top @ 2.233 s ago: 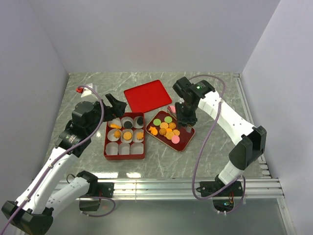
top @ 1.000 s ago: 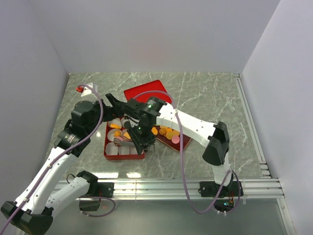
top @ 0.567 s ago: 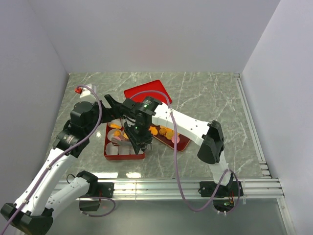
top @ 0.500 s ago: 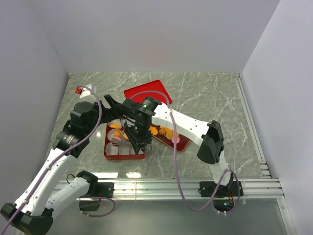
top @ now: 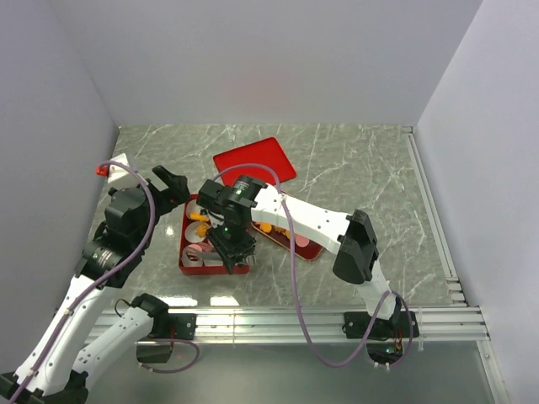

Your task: Pack the cookies

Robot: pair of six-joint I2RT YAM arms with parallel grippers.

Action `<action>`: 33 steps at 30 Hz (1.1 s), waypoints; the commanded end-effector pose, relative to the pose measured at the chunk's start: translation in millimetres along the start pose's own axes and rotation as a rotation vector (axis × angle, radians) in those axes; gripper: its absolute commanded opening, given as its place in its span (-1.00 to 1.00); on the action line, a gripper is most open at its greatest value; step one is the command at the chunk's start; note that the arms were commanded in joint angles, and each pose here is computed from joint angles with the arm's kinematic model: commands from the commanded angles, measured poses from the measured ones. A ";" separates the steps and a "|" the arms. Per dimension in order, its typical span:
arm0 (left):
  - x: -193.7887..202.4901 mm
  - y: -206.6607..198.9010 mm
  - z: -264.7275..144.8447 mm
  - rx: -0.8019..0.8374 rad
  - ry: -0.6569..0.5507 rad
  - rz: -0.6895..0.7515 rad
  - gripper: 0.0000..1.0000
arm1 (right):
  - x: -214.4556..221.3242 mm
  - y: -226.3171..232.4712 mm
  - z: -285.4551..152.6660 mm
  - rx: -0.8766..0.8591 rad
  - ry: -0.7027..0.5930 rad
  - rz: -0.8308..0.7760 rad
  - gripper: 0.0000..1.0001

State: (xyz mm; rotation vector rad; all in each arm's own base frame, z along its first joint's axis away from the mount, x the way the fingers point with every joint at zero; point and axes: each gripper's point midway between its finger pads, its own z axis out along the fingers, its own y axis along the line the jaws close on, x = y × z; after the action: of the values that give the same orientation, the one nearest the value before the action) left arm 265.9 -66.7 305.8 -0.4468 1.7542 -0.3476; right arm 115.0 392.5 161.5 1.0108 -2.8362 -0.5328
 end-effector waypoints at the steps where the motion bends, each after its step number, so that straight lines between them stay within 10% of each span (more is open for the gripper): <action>1: -35.9 6.1 -7.6 -0.056 -0.129 -0.040 0.99 | -0.3 8.6 4.2 -0.014 0.001 -0.038 -0.29; 33: -25.1 -4.4 -11.3 0.012 -0.066 -0.009 0.99 | -11.0 0.3 -12.9 0.040 -0.096 0.004 0.05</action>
State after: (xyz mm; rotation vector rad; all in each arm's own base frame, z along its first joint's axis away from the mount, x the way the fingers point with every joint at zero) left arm 261.9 -56.3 314.4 -0.4728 1.7203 -0.3161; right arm 116.3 395.2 140.0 1.0112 -2.8510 -0.4392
